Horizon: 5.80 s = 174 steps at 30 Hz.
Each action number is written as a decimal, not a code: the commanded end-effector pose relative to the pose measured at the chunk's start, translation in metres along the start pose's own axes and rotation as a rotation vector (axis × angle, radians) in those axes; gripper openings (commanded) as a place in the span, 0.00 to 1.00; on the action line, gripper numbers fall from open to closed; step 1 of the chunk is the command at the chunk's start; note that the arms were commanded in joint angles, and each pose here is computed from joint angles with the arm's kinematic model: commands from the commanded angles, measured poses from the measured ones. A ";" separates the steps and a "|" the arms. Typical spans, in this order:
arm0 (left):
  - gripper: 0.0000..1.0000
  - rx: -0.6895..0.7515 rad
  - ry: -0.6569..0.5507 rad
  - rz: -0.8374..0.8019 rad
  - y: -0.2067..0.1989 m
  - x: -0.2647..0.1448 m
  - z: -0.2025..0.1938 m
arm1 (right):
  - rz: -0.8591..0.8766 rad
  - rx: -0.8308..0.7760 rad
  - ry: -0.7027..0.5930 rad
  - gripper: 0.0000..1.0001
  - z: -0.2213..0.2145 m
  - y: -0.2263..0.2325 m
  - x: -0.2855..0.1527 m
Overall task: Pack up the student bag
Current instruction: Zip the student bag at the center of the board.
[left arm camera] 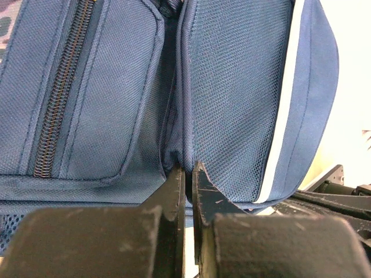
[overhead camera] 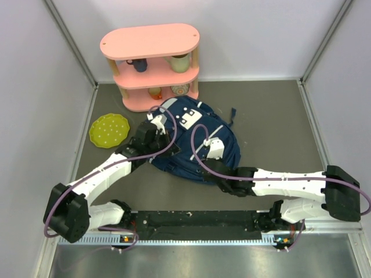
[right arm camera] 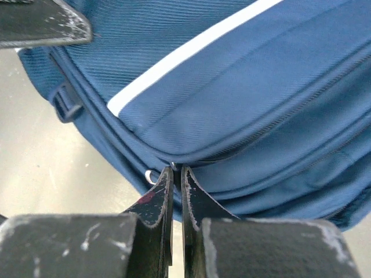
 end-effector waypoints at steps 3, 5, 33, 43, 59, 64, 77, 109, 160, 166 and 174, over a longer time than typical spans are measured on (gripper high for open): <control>0.00 0.071 -0.088 0.118 0.031 -0.010 0.035 | -0.231 -0.149 0.012 0.00 -0.009 -0.069 -0.003; 0.00 0.065 -0.091 0.129 0.036 -0.012 0.039 | -0.241 -0.139 -0.002 0.00 -0.005 -0.075 -0.004; 0.92 -0.515 -0.174 -0.128 -0.012 -0.048 -0.019 | 0.013 -0.053 -0.067 0.00 0.006 -0.033 0.007; 0.85 -0.710 -0.156 -0.125 -0.017 -0.029 -0.033 | 0.013 -0.037 -0.078 0.00 0.006 -0.036 0.003; 0.47 -0.706 -0.160 -0.130 -0.027 0.005 -0.028 | 0.015 -0.039 -0.071 0.00 0.003 -0.036 0.003; 0.13 -0.661 -0.149 -0.071 -0.017 0.012 -0.034 | 0.007 -0.040 -0.072 0.00 0.003 -0.037 0.004; 0.00 -0.415 -0.106 0.101 0.048 -0.014 -0.034 | -0.083 -0.104 -0.081 0.00 0.000 -0.059 0.010; 0.00 -0.211 0.105 -0.011 0.042 -0.028 -0.017 | 0.348 -0.381 -0.159 0.52 0.015 -0.002 0.011; 0.00 -0.170 0.075 -0.034 0.039 -0.036 -0.011 | 0.140 -0.345 -0.026 0.00 -0.008 -0.039 0.054; 0.00 -0.143 0.063 -0.016 0.043 -0.043 -0.002 | 0.105 -0.319 -0.013 0.00 -0.008 -0.062 0.050; 0.00 -0.058 0.084 0.022 0.053 -0.050 0.010 | 0.050 -0.293 0.021 0.00 -0.011 -0.082 0.051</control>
Point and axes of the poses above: each gripper's point midway between its finger pads, its own x axis out along the fingers, its own y axis along the line the jaws close on, z = x × y, the point moved 3 cm from there along -x, back along the fingers, and after that the axes turned 10 degrees about -x, right-handed, at the moved point
